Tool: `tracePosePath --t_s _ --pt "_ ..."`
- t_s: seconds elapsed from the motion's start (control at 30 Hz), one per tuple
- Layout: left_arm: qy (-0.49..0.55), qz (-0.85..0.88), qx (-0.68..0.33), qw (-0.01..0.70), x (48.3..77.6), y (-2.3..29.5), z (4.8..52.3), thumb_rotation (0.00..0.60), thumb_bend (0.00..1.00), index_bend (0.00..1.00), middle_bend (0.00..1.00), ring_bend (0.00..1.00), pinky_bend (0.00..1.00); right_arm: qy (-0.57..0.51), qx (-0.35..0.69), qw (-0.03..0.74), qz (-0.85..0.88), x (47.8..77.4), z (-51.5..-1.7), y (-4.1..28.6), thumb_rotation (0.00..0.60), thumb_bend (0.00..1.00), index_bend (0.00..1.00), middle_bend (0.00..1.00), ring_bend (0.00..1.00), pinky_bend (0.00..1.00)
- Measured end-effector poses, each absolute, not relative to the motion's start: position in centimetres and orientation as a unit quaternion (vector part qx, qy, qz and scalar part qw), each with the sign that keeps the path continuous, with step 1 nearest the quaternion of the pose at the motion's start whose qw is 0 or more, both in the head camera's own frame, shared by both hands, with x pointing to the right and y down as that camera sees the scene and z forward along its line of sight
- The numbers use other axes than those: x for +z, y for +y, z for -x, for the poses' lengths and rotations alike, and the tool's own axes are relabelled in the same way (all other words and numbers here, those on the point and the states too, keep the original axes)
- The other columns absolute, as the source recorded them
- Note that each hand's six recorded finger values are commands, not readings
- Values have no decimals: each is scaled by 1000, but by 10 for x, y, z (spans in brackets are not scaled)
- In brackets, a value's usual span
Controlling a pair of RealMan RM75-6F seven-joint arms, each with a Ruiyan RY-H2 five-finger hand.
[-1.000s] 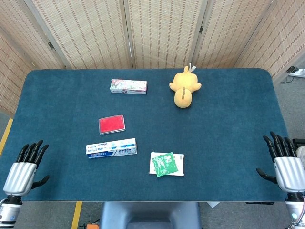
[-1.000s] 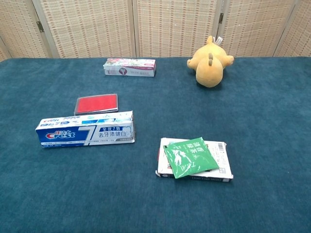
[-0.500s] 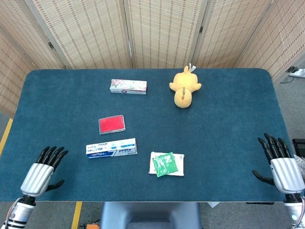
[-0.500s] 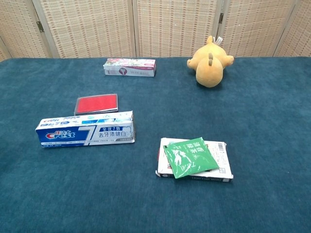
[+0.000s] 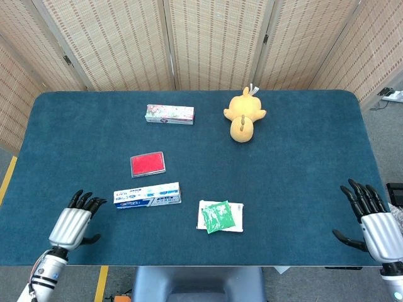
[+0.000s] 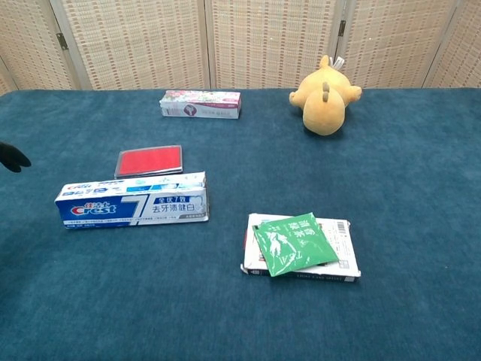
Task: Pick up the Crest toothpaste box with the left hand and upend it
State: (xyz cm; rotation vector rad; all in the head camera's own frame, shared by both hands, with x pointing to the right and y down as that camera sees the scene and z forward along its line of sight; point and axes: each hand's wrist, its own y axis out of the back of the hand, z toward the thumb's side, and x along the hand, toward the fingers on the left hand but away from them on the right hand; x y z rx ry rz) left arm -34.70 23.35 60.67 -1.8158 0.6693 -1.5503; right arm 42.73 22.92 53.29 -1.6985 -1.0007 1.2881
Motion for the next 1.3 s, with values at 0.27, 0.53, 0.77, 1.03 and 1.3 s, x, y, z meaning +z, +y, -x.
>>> tracePosePath --t_s 0.27,0.53,0.77,1.03,1.3 --pt "246 704 -602 284 635 215 316 600 182 319 346 189 0 -397 498 380 670 527 -432 231 600 208 0 0 0 0" --pt "243 695 -604 304 649 191 297 600 182 326 362 199 0 -407 497 385 662 521 -437 232 600 208 0 0 0 0" --pt "241 689 -619 291 665 168 301 600 178 306 363 193 0 -405 501 388 659 524 -435 231 600 208 0 0 0 0" --pt "228 679 -649 257 679 161 305 600 174 299 362 172 0 -403 520 381 649 530 -439 227 600 207 0 0 0 0" --pt "220 667 -671 236 690 147 304 600 172 289 357 153 0 -404 525 379 646 530 -442 225 600 207 0 0 0 0"
